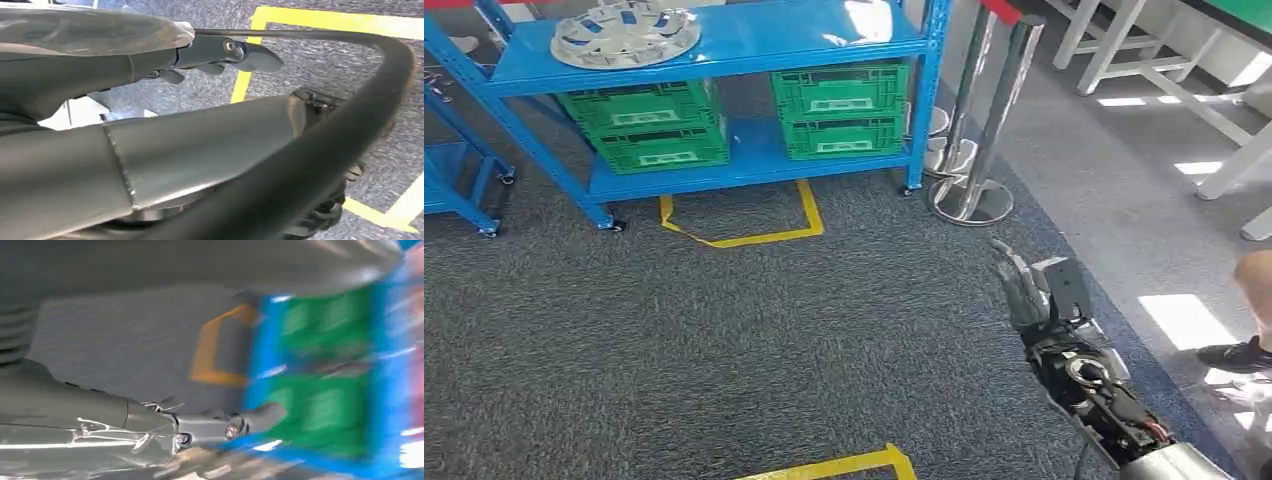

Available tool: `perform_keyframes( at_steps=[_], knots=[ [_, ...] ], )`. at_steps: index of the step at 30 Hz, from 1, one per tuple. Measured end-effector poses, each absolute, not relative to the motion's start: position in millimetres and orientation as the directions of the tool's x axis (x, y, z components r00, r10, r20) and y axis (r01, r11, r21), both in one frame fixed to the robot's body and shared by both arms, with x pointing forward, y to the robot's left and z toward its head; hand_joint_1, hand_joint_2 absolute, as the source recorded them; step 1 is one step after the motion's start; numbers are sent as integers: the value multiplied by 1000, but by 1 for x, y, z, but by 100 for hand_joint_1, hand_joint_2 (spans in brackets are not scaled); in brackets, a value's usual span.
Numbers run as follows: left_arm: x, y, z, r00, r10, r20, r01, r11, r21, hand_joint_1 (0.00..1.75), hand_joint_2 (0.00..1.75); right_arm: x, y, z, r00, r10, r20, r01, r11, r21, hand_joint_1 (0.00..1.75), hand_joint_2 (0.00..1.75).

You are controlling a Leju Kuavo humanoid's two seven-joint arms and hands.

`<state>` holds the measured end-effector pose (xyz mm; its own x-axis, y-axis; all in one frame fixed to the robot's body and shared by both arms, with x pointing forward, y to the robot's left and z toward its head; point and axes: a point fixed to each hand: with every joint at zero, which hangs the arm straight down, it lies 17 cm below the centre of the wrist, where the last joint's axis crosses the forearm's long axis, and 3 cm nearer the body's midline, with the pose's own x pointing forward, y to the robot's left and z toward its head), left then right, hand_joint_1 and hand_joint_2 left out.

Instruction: Take the parts from the cabinet and place them on the table.

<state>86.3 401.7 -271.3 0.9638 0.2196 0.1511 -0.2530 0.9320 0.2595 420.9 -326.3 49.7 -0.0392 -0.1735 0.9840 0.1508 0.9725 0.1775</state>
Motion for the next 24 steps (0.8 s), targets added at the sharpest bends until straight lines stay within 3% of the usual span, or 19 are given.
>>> perform_keyframes(
  at_steps=[5,11,12,18,24],
  knots=[
    [84,399,-272,968,209,139,-239,937,254,0,0,341,-371,-123,478,-131,869,271,963,-4,0,175],
    [83,399,-272,969,207,137,-236,939,252,0,0,250,-390,-204,721,-152,676,297,949,-104,0,175],
    [83,399,-272,969,205,137,-234,939,252,0,0,233,-390,-215,762,-169,625,301,947,-110,0,0],
    [84,399,-272,971,193,138,-223,941,253,0,0,163,-382,-253,891,-215,399,301,939,-164,0,0],
    [85,400,-272,971,191,141,-222,941,254,0,0,130,-376,-265,930,-216,296,279,941,-190,0,0]
  ],
)
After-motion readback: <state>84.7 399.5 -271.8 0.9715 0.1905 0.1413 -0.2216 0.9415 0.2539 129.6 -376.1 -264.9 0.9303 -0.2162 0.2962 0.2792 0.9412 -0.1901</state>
